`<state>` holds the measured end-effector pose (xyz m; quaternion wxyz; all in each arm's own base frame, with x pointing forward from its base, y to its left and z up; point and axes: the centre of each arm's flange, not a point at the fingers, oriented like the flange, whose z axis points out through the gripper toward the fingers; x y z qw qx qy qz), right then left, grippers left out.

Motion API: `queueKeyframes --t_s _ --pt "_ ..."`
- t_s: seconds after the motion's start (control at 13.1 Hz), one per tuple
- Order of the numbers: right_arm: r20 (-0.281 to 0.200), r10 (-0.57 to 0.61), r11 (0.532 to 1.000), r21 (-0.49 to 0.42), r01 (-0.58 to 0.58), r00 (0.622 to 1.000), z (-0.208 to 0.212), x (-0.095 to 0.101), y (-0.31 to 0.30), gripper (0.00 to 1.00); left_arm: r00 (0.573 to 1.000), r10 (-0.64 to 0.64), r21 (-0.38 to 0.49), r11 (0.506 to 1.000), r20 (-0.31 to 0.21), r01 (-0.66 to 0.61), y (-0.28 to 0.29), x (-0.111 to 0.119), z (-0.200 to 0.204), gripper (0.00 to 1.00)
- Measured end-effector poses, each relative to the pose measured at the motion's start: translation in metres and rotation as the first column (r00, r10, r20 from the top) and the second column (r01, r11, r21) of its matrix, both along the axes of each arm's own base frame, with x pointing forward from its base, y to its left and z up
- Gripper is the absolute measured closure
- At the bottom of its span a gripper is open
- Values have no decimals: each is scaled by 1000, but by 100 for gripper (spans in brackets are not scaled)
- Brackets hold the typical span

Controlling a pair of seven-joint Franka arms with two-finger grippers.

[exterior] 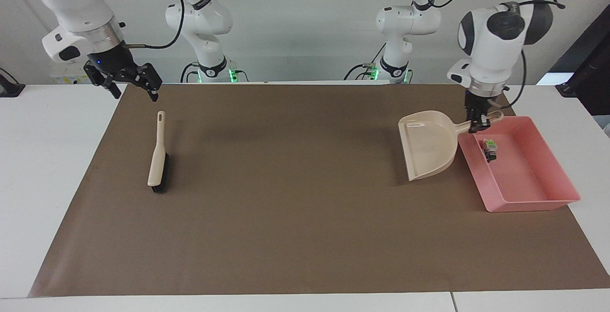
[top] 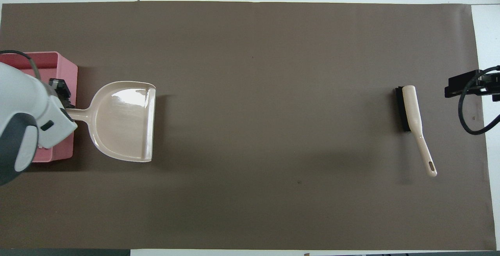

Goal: Clean e-waste and dump in bin
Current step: 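Lower the dustpan back onto the table with the left gripper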

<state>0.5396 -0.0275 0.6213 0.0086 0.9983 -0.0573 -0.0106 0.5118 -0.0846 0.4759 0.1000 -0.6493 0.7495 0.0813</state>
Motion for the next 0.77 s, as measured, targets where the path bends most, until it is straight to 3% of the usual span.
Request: queueKeyframes --t_s 0.38,0.77 --pt "-28 18 1000 -21 -18 999 1 -6 12 0 1000 17 2 1000 2 -17 -80 -19 -44 67" --pt "-36 -46 999 -31 45 998 2 -8 13 0 998 60 -1 998 14 -60 -89 -18 -77 67"
